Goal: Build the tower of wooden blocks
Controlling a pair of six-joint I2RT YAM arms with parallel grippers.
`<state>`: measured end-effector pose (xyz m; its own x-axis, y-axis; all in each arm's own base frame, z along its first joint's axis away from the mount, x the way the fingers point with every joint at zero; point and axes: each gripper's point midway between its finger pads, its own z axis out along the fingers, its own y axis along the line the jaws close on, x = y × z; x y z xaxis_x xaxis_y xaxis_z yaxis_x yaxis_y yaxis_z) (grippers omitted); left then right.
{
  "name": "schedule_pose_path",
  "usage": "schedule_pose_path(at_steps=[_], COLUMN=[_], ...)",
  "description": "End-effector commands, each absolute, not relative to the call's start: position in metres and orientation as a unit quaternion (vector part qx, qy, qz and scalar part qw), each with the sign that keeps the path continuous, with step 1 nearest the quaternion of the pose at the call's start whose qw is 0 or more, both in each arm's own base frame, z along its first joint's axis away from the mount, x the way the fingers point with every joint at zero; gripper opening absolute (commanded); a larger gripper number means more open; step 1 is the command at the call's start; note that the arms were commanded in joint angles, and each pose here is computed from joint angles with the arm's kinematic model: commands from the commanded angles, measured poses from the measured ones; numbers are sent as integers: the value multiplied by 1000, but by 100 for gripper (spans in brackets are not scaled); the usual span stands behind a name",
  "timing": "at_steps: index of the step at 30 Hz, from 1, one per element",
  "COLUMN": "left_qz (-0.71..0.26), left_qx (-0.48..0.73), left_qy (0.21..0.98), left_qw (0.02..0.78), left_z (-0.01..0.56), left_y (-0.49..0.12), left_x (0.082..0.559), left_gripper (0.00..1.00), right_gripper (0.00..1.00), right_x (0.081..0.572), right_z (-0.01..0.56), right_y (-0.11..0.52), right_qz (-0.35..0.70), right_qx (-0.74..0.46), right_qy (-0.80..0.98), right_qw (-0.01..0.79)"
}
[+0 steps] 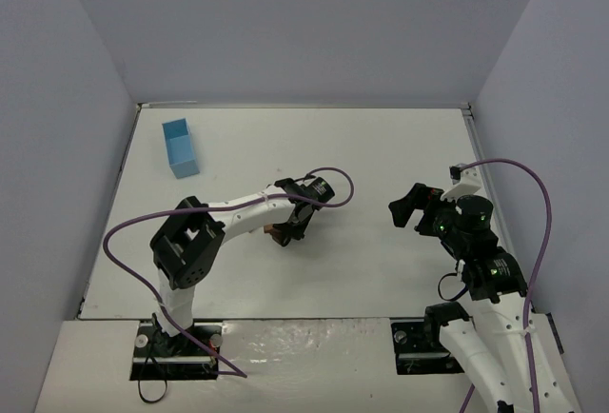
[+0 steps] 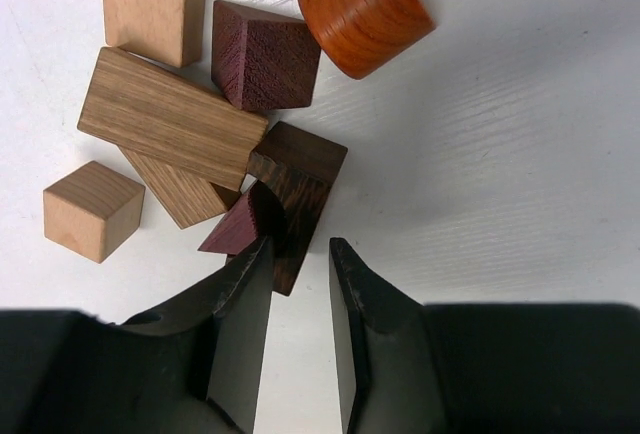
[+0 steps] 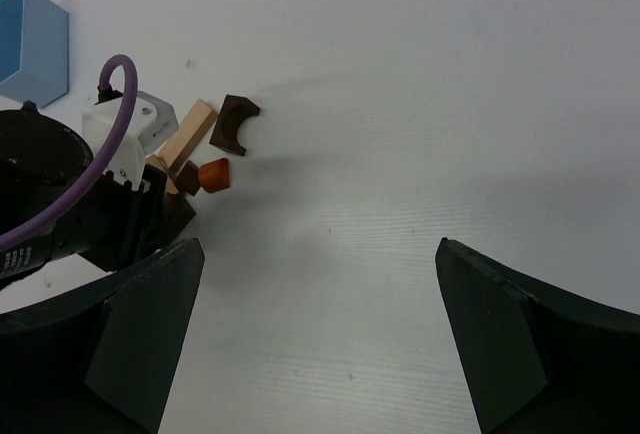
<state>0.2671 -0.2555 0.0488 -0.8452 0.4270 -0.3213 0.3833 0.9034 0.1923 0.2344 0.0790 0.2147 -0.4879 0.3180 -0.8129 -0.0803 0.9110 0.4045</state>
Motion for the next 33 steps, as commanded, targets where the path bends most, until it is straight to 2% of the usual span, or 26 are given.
schedule_pose_path(at_steps=[1,10,21,22,24,26,29,33], left_qz=[55,54,-5,-7,-10,-8,-6,-2], left_qx=[216,227,212,211,212,214,216,216], left_qy=[954,952,946,945,943,943,946,951], left_qw=[199,197,244,249,256,256,242,220], left_z=[61,59,114,118,123,123,114,98], left_y=[-262,-265,-270,-269,-268,-268,-267,-264], left_x=[279,283,293,294,294,294,294,291], left_gripper=[19,0,0,4,20,28,33,34], right_gripper=[100,100,100,100,100,100,100,100], right_x=[242,243,244,244,243,243,244,243], right_z=[220,217,219,220,221,221,221,221], right_y=[78,77,76,76,76,75,75,74], right_qz=[197,193,192,192,193,192,190,191], right_qx=[77,80,83,83,84,84,86,89], right_qy=[831,835,833,832,831,830,831,830], right_qw=[514,510,512,513,515,516,516,517])
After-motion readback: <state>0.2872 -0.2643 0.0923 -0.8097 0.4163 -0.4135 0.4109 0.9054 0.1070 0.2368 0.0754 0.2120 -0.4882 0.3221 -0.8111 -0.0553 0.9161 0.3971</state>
